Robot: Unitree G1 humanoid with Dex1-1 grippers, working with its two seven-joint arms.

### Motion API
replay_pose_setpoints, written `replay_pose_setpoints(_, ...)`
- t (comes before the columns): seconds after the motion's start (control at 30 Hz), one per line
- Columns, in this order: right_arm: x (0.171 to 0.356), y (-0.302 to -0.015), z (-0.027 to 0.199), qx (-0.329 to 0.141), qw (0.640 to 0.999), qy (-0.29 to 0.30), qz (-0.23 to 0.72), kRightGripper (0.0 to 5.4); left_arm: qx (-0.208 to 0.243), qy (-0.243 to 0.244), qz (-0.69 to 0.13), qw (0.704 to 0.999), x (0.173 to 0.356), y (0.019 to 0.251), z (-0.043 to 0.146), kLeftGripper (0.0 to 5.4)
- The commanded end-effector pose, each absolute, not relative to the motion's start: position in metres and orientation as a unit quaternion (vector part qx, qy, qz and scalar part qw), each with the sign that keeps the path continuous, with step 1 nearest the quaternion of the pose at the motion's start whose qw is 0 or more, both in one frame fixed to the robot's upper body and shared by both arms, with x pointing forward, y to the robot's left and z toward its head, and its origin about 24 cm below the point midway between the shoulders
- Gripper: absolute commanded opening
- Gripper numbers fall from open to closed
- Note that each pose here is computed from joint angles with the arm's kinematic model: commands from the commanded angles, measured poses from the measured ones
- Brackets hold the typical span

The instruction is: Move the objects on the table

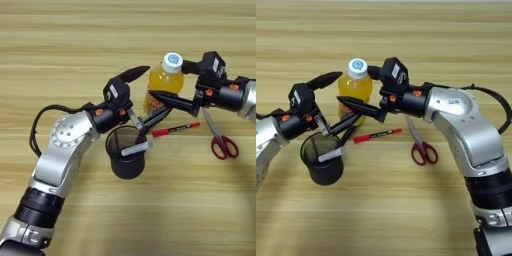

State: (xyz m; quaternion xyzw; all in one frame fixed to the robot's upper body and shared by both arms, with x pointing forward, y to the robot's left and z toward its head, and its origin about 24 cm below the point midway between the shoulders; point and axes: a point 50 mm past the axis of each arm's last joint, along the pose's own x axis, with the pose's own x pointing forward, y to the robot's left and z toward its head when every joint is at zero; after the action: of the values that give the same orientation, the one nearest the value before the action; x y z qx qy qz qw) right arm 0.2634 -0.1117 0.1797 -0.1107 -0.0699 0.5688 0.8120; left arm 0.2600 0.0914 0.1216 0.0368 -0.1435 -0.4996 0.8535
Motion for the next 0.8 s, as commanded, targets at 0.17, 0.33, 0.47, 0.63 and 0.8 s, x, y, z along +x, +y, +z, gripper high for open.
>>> replay_pose_setpoints(0.17,0.2594,-0.1088,0.1859,-0.115,0.804,-0.080,0.577,3.62,0.053,-0.134,-0.515,0.845,0.2557,0.0922,0.1166,4.71)
replay_pose_setpoints(0.33,0.2593,-0.1085,0.1856,-0.117,0.804,-0.079,0.577,3.62,0.055,-0.133,-0.514,0.845,0.2560,0.0926,0.1162,4.21)
replay_pose_setpoints(0.47,0.2596,-0.1087,0.1850,-0.120,0.805,-0.078,0.576,3.62,0.056,-0.133,-0.515,0.845,0.2562,0.0922,0.1167,3.83)
replay_pose_setpoints(0.63,0.2598,-0.1087,0.1847,-0.122,0.804,-0.077,0.577,3.62,0.056,-0.133,-0.513,0.846,0.2570,0.0917,0.1171,3.42)
replay_pose_setpoints(0.8,0.2596,-0.1085,0.1842,-0.122,0.803,-0.076,0.578,3.62,0.056,-0.133,-0.512,0.847,0.2572,0.0916,0.1170,3.37)
